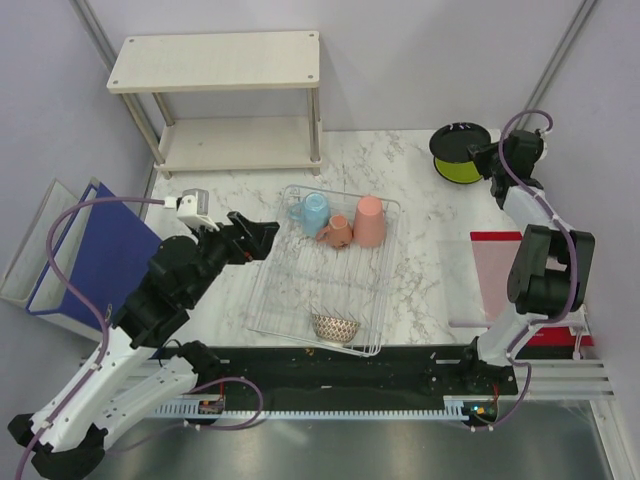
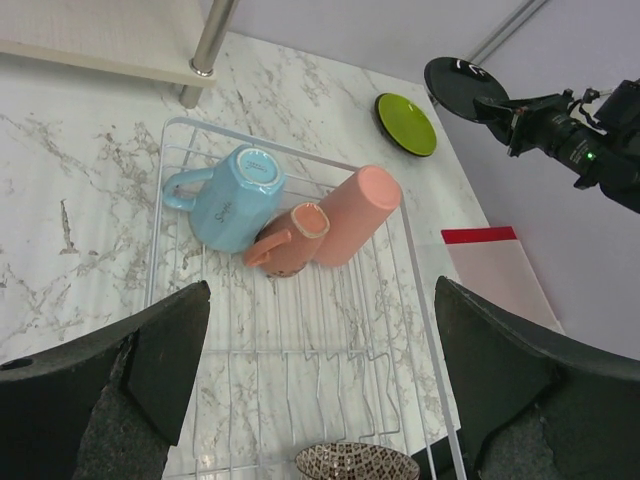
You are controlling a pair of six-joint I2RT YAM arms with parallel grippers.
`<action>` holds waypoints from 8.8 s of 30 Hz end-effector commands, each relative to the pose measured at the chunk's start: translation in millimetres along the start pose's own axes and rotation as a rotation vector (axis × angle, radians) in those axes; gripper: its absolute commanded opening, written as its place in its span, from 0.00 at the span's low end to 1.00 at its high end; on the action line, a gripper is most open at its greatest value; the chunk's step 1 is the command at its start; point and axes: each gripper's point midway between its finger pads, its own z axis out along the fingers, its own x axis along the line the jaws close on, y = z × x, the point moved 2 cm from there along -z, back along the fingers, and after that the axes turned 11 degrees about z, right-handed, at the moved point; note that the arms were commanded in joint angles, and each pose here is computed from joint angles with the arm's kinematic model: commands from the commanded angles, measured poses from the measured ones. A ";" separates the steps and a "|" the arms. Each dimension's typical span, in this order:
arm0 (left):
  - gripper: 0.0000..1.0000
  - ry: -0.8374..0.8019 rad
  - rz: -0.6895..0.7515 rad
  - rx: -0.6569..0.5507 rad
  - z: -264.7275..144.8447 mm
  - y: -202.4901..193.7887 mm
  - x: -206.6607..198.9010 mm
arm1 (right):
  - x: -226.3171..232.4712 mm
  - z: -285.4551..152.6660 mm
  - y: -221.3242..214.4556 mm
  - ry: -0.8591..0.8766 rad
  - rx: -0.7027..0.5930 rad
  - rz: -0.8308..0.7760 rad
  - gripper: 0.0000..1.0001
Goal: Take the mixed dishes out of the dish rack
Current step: Place the plate at the center of the board, then adjust the dish rack at the center of the board.
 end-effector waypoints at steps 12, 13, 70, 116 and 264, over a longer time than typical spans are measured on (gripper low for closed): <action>0.99 0.052 0.094 0.125 32.2 -43.9 12.6 | -27.1 104.1 28.3 -0.022 0.011 -0.098 0.00; 0.99 0.055 0.099 0.132 34.6 -45.6 12.7 | -36.1 109.9 25.2 -0.040 0.022 -0.098 0.00; 0.99 0.027 0.097 0.214 45.6 -66.8 8.9 | -85.2 99.7 38.1 -0.261 -0.002 -0.228 0.52; 0.99 0.414 0.334 0.463 51.2 -75.7 70.5 | -20.1 -170.6 -120.2 0.011 0.225 -0.510 0.54; 0.83 0.249 0.158 0.483 94.3 -33.7 58.3 | -82.5 -165.9 -169.6 -0.267 0.313 -0.936 0.65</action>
